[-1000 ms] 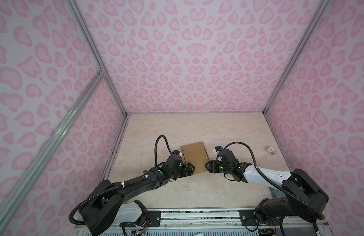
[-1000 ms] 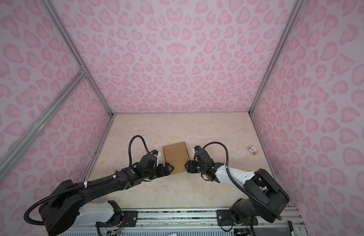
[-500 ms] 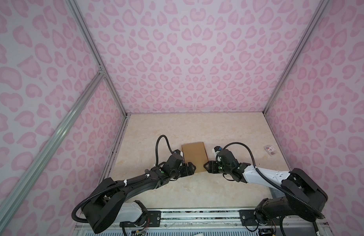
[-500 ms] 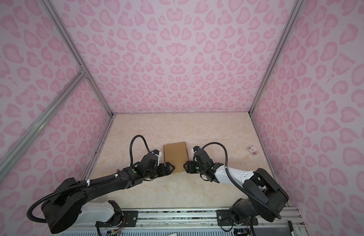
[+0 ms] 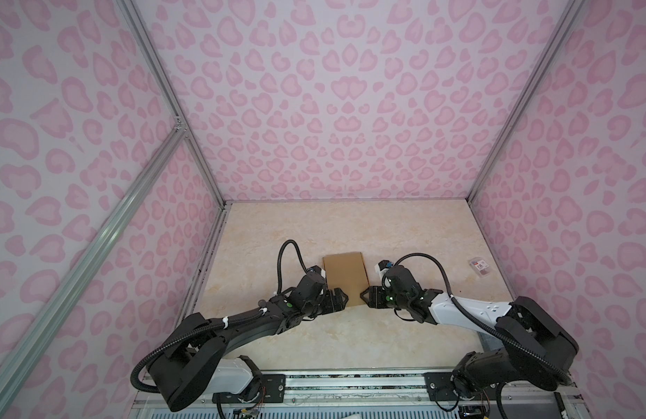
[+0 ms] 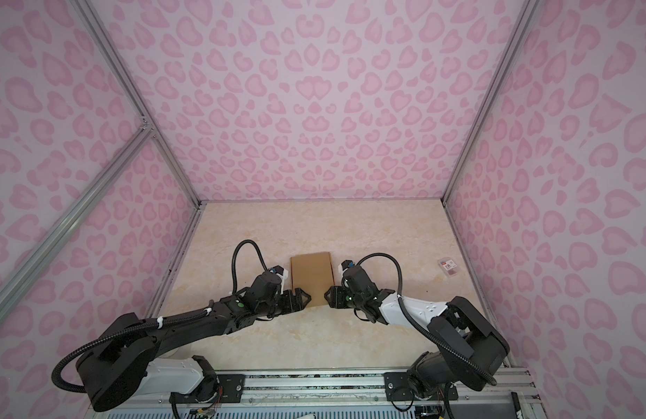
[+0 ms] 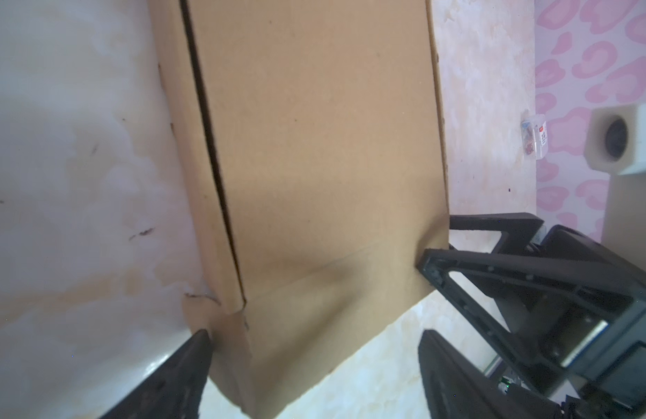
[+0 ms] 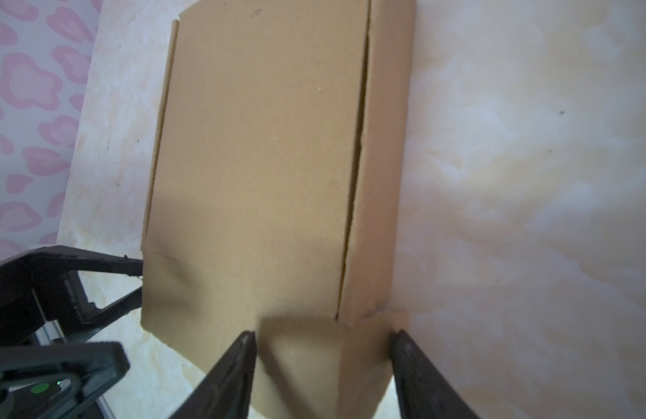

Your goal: Fold the paper box

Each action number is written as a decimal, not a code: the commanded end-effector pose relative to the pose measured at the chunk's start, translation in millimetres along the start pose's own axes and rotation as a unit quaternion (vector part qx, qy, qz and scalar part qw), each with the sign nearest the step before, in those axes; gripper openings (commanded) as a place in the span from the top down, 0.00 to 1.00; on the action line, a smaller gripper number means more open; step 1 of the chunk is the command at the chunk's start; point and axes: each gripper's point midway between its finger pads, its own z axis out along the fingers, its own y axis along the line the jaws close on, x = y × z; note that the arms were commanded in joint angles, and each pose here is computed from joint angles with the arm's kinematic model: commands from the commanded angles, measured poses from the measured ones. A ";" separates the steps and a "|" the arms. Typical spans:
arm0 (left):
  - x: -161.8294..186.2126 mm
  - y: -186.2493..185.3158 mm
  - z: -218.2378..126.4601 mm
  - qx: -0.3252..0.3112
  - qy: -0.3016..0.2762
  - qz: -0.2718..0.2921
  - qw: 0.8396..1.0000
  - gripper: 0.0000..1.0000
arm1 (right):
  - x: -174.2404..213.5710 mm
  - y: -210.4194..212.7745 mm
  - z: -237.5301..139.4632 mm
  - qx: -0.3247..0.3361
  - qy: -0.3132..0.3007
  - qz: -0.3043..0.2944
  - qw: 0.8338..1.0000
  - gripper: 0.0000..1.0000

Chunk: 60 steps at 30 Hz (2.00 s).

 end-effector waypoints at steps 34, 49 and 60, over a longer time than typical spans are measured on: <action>-4.0 -10.7 4.4 0.024 -0.004 0.001 1.000 0.11 | -2.8 10.1 5.6 -0.021 -0.003 0.005 1.000 0.44; -2.6 -9.6 4.5 0.023 -0.003 0.001 1.000 0.11 | -1.6 7.4 8.0 -0.014 -0.003 0.001 1.000 0.46; -3.9 -8.9 3.4 0.021 -0.006 0.001 1.000 0.11 | -3.4 4.7 8.7 0.001 -0.002 -0.012 1.000 0.46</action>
